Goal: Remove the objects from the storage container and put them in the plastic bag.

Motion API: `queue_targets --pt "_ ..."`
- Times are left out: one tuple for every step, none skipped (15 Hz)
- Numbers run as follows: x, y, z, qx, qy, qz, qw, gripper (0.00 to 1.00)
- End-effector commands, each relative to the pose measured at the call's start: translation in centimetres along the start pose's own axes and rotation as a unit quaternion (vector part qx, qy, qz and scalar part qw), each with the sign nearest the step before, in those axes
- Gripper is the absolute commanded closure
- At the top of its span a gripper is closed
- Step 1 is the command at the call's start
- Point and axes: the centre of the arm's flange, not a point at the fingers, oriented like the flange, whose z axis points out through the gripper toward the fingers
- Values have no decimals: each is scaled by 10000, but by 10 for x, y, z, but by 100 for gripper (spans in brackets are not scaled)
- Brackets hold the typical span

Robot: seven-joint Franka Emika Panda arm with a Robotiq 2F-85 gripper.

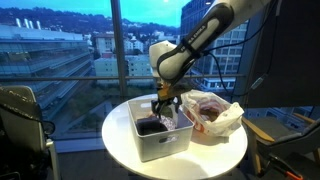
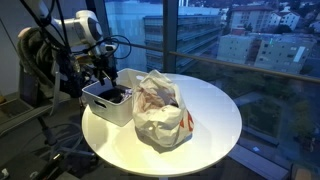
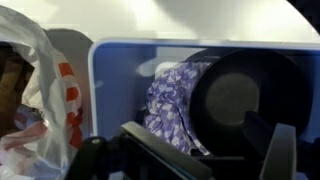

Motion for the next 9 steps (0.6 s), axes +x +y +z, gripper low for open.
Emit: queue_targets --pt "48 -14 30 14 231 243 9994 0" --pt "54 -12 42 1 281 281 9992 0" --pt "60 -8 52 6 288 326 9991 0" --pt "65 -4 61 22 314 390 9987 0" --pt "70 -2 68 22 308 437 9986 0" --pt "74 0 75 23 282 467 9985 0" --pt "77 1 82 72 191 531 9984 0" --pt "77 1 88 166 52 587 9981 0" --pt "75 -2 94 258 -57 613 9978 0"
